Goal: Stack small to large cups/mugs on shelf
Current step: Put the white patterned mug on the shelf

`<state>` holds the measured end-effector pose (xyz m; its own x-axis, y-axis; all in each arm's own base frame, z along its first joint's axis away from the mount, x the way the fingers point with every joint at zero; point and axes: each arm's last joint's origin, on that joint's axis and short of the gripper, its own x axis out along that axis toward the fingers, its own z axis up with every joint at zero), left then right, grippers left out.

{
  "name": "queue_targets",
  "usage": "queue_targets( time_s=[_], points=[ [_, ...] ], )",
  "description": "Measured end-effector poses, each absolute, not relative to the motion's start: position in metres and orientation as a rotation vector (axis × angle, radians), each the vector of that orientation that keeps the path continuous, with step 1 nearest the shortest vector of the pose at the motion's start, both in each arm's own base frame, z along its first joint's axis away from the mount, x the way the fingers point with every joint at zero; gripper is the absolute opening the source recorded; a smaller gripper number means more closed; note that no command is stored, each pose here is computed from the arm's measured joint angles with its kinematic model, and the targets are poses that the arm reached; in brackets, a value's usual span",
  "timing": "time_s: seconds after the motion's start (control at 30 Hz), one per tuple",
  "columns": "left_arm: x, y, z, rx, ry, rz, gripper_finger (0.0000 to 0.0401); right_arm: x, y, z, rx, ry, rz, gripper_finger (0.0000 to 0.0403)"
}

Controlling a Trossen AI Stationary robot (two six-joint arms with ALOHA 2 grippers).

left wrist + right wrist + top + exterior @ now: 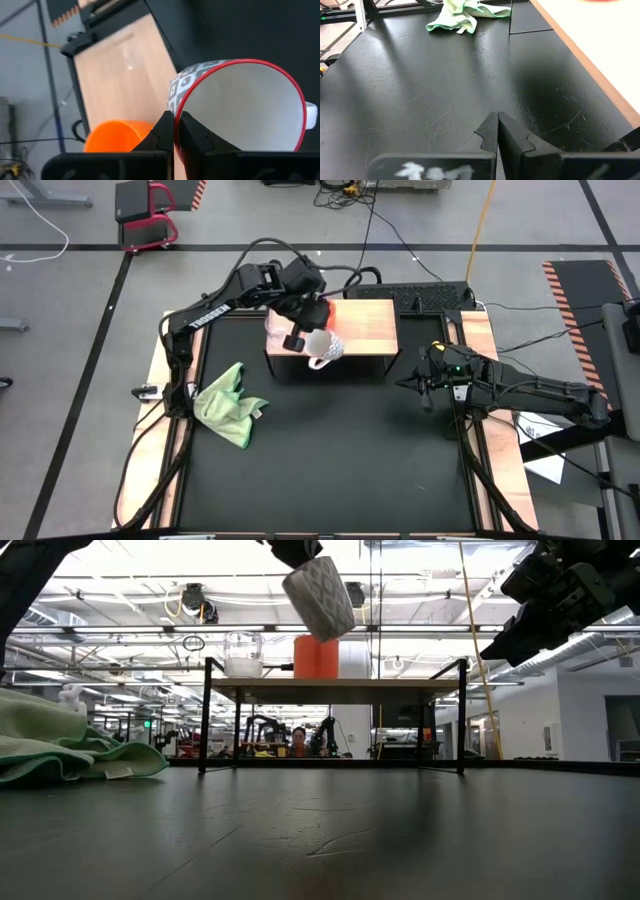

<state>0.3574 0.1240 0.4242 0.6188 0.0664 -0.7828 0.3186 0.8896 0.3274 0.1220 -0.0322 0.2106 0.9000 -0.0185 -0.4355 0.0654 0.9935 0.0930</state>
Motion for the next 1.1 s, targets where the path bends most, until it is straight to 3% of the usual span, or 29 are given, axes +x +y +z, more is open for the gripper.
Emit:
queue_targets(
  time_s=[0.47, 1.1],
  points=[
    [0.368, 0.082, 0.404, 0.393, 0.975, -0.342, 0.001, 0.122, -0.032, 0.211, 0.106, 0.449, -0.043, 0.0],
    [0.4, 0.044, 0.325, 0.399, 1.048, -0.477, 0.001, 0.122, -0.032, 0.211, 0.106, 0.449, -0.044, 0.0]
  ],
)
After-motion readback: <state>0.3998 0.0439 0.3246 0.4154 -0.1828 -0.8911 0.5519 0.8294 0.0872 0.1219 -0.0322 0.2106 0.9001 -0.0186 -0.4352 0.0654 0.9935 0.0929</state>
